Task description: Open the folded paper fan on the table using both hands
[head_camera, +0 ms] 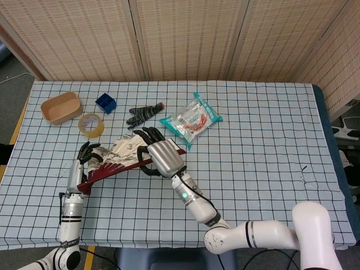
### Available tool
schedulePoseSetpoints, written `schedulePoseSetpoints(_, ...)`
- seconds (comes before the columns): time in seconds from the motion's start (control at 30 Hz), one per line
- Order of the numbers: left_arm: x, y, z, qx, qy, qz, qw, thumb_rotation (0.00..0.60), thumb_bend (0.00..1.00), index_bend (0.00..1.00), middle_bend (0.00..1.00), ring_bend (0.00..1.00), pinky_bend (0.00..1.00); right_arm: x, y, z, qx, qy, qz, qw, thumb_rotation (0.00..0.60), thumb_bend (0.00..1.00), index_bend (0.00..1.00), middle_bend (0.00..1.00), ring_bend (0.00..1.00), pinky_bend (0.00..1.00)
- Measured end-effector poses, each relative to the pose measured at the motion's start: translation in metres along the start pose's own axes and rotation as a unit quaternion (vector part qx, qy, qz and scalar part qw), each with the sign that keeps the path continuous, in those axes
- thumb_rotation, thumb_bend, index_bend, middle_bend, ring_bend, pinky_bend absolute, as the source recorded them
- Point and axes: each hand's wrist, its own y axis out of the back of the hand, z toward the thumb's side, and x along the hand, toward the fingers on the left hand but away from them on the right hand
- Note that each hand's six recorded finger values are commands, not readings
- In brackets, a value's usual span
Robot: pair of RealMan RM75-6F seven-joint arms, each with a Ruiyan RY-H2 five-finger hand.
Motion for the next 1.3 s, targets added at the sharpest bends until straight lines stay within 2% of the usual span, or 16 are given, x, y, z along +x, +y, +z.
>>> schedulePoseSetpoints(0.23, 0.012, 0.043, -0.023, 0.075, 0.004, 0.052, 0.9958, 0.600, 0.54, 0.67, 0.20, 0.07, 0.20, 0.021, 0.025, -0.021, 0.055, 0.009, -0.022, 0.9982, 0.600, 0.51, 0.72, 0.09, 0.00, 0.00)
schedulePoseSetpoints(0.4, 0.011, 0.059, -0.039, 0.081, 0.021, 0.066, 0.9943, 0.600, 0.54, 0.66, 0.20, 0.07, 0.20, 0.033, 0.037, -0.036, 0.075, 0.005, -0.032, 0.9967, 0.600, 0.51, 0.71, 0.09, 0.00, 0.00)
schedulePoseSetpoints(0.63, 0.004, 0.056, -0.043, 0.087, 0.018, 0.055, 0.9946, 0.600, 0.54, 0.62, 0.19, 0.07, 0.20, 0.048, 0.040, -0.052, 0.110, 0.003, -0.039, 0.9932, 0.600, 0.51, 0.71, 0.09, 0.00, 0.00)
schedulePoseSetpoints(0.93, -0.013, 0.034, -0.054, 0.138, 0.013, 0.013, 0.9902, 0.600, 0.52, 0.35, 0.14, 0.06, 0.20, 0.069, 0.014, -0.076, 0.133, -0.007, -0.015, 0.9910, 0.600, 0.51, 0.69, 0.09, 0.00, 0.00)
schedulePoseSetpoints(1.03, -0.018, 0.028, -0.062, 0.170, 0.013, -0.005, 0.9853, 0.600, 0.51, 0.18, 0.09, 0.03, 0.20, 0.078, 0.005, -0.082, 0.139, -0.007, -0.002, 0.9902, 0.600, 0.51, 0.59, 0.08, 0.00, 0.00)
schedulePoseSetpoints(1.13, -0.024, 0.020, -0.074, 0.207, 0.017, -0.034, 0.9777, 0.600, 0.50, 0.03, 0.02, 0.00, 0.18, 0.090, -0.006, -0.089, 0.154, -0.006, 0.018, 0.9879, 0.600, 0.50, 0.29, 0.06, 0.00, 0.00)
schedulePoseSetpoints(1.17, -0.026, 0.018, -0.078, 0.215, 0.020, -0.045, 0.9755, 0.600, 0.50, 0.01, 0.00, 0.00, 0.18, 0.095, -0.009, -0.093, 0.164, -0.005, 0.026, 0.9861, 0.600, 0.47, 0.16, 0.04, 0.00, 0.00)
schedulePoseSetpoints(1.2, -0.028, 0.016, -0.081, 0.221, 0.022, -0.056, 0.9735, 0.600, 0.49, 0.00, 0.00, 0.00, 0.17, 0.098, -0.011, -0.095, 0.173, -0.006, 0.031, 0.9845, 0.600, 0.44, 0.10, 0.02, 0.00, 0.00)
schedulePoseSetpoints(1.23, -0.030, 0.013, -0.085, 0.227, 0.025, -0.073, 0.9708, 0.600, 0.49, 0.00, 0.00, 0.00, 0.17, 0.101, -0.012, -0.098, 0.182, -0.007, 0.036, 0.9827, 0.600, 0.41, 0.06, 0.01, 0.00, 0.00)
schedulePoseSetpoints(1.27, -0.032, 0.013, -0.087, 0.233, 0.026, -0.083, 0.9687, 0.600, 0.49, 0.00, 0.00, 0.00, 0.17, 0.104, -0.014, -0.101, 0.195, -0.009, 0.043, 0.9798, 0.600, 0.33, 0.01, 0.00, 0.00, 0.00)
schedulePoseSetpoints(1.3, -0.032, 0.015, -0.089, 0.238, 0.027, -0.090, 0.9668, 0.600, 0.49, 0.00, 0.00, 0.00, 0.17, 0.106, -0.015, -0.104, 0.205, -0.012, 0.050, 0.9773, 0.600, 0.26, 0.00, 0.00, 0.00, 0.00)
